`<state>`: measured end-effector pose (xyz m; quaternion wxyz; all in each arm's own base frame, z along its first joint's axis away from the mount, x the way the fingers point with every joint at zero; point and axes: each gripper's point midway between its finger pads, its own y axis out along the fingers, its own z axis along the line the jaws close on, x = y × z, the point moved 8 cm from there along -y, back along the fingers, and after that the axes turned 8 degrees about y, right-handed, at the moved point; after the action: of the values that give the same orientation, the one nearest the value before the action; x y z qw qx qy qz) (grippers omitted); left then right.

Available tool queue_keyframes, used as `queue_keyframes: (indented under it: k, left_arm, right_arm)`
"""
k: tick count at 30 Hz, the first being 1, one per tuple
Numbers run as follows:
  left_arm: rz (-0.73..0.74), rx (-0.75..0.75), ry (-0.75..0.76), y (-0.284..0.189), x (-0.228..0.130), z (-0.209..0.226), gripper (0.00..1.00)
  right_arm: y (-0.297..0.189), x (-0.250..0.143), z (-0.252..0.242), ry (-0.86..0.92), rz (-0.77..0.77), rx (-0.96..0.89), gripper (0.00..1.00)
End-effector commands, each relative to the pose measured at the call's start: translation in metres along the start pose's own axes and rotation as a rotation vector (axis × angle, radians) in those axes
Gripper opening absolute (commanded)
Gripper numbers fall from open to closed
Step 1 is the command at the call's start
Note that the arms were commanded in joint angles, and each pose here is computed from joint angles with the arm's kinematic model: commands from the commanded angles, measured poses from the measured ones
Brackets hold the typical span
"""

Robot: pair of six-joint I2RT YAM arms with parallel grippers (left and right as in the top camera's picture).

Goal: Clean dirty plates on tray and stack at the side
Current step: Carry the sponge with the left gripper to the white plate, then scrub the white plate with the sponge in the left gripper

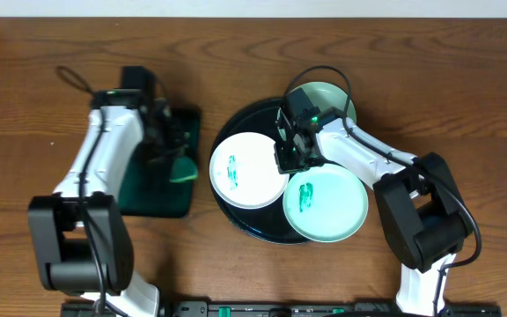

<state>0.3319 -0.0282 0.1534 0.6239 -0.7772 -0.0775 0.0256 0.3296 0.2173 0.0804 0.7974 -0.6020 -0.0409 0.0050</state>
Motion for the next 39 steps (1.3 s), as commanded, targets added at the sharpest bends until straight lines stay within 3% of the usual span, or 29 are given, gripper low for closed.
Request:
queue_keyframes:
  k: [1,12,24,39]
  left_arm:
    - [-0.018,-0.03,0.117,-0.002,-0.004,-0.04,0.07]
    - [-0.019,-0.051,0.192,0.014,-0.011,-0.081,0.07]
    - [0.099,-0.019,0.166,0.09,-0.006,-0.086,0.07]
    - [0.263,-0.386,0.325,0.096,-0.044,-0.152,0.07]
  right_arm:
    - [0.008,-0.005,-0.005,-0.018,0.033,-0.017,0.02]
    - [0.008,-0.005,-0.005,-0.021,0.032,-0.017,0.02]
    - [0.008,-0.007,-0.007,-0.018,0.045,-0.023,0.02]
    - [0.008,-0.007,-0.007,-0.018,0.045,-0.023,0.02]
